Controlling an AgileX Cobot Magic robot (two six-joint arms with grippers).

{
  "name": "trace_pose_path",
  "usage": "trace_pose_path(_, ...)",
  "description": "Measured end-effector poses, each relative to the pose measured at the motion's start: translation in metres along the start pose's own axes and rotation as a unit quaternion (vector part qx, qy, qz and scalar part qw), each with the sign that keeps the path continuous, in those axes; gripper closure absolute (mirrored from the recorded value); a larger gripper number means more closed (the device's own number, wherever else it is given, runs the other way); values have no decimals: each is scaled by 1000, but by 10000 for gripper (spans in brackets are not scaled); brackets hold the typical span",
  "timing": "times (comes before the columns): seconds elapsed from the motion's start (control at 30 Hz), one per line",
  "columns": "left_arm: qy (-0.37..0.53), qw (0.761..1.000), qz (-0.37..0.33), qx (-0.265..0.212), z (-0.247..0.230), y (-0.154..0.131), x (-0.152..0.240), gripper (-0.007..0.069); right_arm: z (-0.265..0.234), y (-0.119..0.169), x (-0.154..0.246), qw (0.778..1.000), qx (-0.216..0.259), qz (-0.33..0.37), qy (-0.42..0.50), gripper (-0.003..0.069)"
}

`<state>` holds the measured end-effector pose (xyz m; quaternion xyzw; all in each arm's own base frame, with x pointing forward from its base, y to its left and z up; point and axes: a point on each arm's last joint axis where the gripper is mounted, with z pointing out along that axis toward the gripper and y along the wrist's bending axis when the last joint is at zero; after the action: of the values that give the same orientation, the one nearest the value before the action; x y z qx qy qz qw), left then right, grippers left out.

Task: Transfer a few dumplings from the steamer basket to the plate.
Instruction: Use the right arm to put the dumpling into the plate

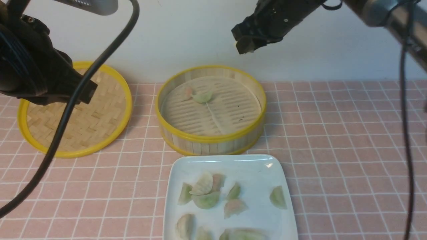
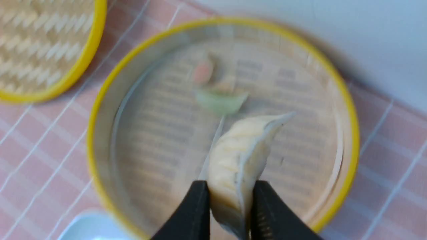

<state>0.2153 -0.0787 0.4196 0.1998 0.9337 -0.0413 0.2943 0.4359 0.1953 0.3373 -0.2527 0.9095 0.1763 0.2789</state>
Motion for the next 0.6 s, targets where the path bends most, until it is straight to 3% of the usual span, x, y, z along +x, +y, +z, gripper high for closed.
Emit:
trace_pose_path(0.17,0,1000,0,0,0,0,0,631,-18,13,58,996,-22,20,85,523)
trace_pose_path(0.33,0,1000,0,0,0,0,0,631,28,30,142,984,-42,32,173,523)
trace_pose_path(0.5,0,1000,0,0,0,0,0,631,58,49,174,980,-49,24,191,516)
trace_pose_path(0.6,0,1000,0,0,0,0,0,631,67,58,176,981,-53,7,187,454)
